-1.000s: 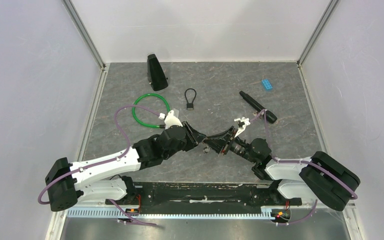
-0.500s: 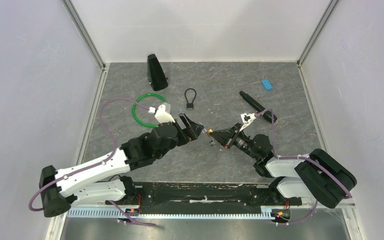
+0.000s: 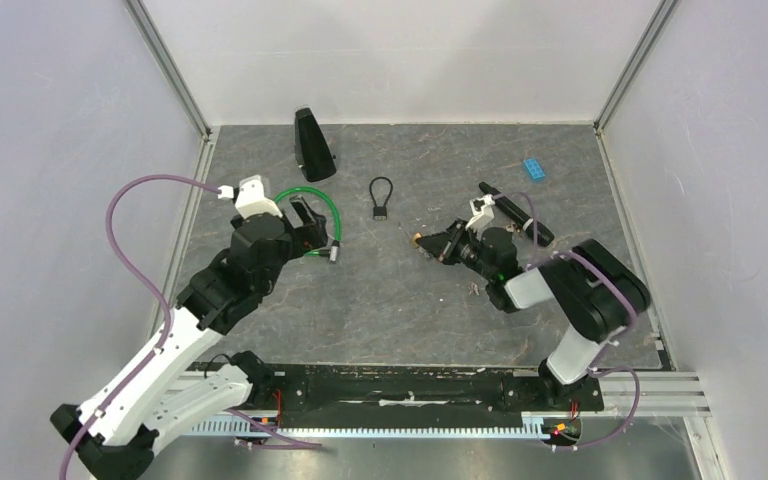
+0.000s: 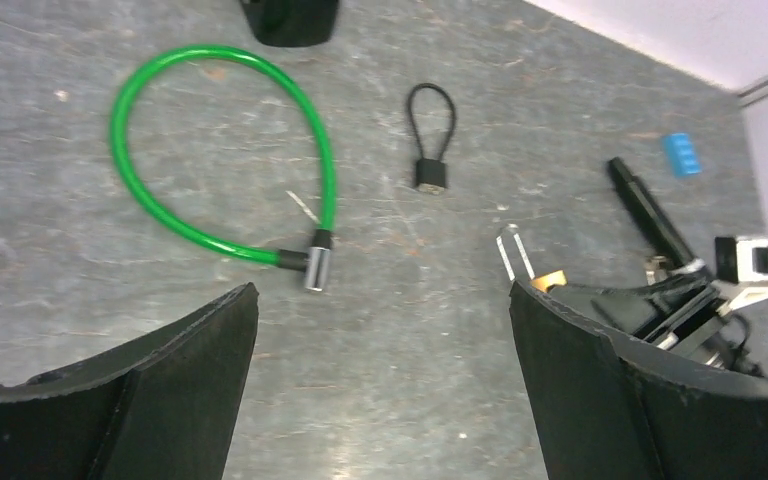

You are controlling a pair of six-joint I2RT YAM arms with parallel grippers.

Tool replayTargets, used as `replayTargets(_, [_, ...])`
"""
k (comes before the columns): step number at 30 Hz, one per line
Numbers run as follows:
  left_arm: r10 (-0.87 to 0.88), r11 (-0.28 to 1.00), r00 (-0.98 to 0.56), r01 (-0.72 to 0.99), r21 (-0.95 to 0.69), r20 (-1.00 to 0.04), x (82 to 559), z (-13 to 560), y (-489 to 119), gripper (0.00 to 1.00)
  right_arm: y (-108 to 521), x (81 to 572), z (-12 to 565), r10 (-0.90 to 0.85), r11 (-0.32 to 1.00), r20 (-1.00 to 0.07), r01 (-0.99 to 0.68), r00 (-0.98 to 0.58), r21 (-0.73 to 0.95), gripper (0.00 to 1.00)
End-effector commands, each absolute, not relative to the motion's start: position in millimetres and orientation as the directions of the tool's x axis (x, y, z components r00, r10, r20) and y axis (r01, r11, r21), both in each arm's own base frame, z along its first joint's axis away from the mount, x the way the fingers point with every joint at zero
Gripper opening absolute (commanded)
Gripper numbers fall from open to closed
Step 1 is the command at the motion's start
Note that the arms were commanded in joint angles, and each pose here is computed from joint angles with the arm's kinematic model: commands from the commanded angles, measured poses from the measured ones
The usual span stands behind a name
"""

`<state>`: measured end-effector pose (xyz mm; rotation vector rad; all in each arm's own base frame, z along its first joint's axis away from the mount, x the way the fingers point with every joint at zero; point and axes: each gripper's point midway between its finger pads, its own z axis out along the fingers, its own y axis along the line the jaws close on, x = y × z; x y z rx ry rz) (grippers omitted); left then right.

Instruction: Unlock with the key

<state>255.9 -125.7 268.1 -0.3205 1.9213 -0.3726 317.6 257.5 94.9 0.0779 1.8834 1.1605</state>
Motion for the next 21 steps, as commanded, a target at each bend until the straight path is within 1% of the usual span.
replayTargets(1, [-0.212,0.972,-0.397,0.014,-0.237,-0.893,257,252,-106,1.0,270,357,107,0.519,0.504,-0.622,-0.378,-0.586,0.777,0.0])
replayTargets(6, [-0.187,0.975,-0.4,0.04,-0.221,-0.897,263,241,-106,1.0,260,396,86,0.553,0.534,-0.592,-0.296,-0.586,0.792,0.0])
replayTargets(10, [-0.16,0.972,-0.398,0.095,-0.214,-0.903,259,244,-109,1.0,254,426,61,0.521,0.567,-0.572,-0.244,-0.633,0.787,0.0])
replayTargets(13, [-0.15,0.973,-0.382,0.108,-0.205,-0.912,257,247,-107,1.0,244,438,42,0.527,0.584,-0.55,-0.194,-0.648,0.788,0.01])
replayTargets(17, [-0.138,0.977,-0.356,0.101,-0.185,-0.924,255,250,-101,1.0,229,448,25,0.535,0.606,-0.534,-0.143,-0.654,0.782,0.1])
replayTargets(21, [-0.144,0.975,-0.36,0.106,-0.194,-0.922,255,248,-102,1.0,216,452,17,0.53,0.631,-0.541,-0.122,-0.654,0.766,0.24])
